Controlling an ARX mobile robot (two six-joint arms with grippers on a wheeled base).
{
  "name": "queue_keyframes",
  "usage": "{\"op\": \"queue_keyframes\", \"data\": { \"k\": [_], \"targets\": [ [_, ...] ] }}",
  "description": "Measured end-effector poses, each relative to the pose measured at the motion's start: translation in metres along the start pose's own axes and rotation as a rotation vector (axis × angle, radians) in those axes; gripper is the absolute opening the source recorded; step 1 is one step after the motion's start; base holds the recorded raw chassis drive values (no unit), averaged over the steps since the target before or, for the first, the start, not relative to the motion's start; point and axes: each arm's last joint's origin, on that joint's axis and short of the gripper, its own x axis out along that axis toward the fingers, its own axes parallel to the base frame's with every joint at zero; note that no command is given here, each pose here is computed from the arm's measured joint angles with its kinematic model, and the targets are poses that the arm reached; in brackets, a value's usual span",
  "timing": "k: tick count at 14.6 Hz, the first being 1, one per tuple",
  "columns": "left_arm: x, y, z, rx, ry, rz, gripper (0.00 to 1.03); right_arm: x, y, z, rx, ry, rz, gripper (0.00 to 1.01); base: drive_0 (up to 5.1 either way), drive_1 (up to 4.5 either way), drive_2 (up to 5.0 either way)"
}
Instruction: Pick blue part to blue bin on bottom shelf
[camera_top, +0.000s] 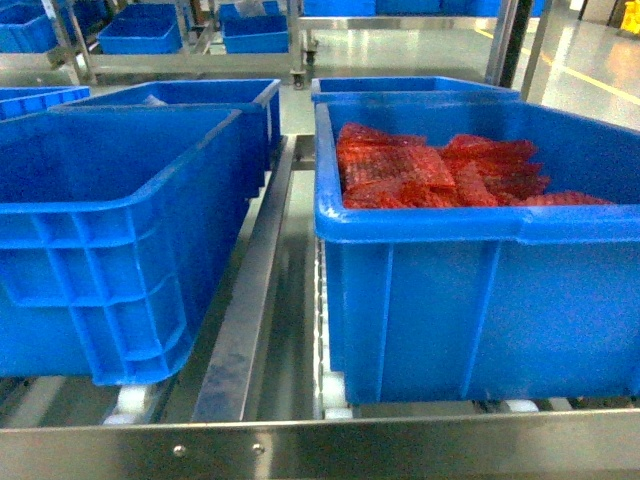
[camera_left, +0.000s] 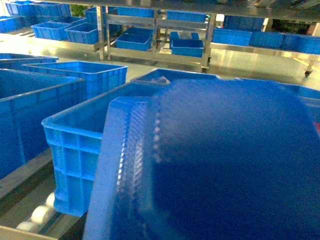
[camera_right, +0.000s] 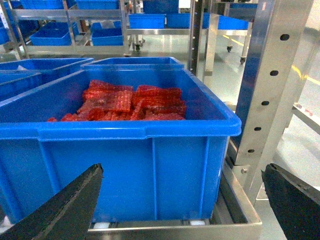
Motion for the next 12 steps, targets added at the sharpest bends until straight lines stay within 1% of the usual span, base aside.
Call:
{"op": "queue_keyframes", "data": {
  "k": [2,12],
  "targets": [
    [0.0001,-0.0001,-0.0002,0.002,0.002,0.000,0.43,0.0000,0.0000,-0.0003,0.000,0.003,0.000,0.98,0.0,0.00,0.0],
    [0.0002,-0.0002,-0.0002,0.002,0.002,-0.001,0.43,0.0000,0.0000,-0.0001,0.000,0.001,0.000,0.98,0.0,4.19,-4.2]
  ]
}}
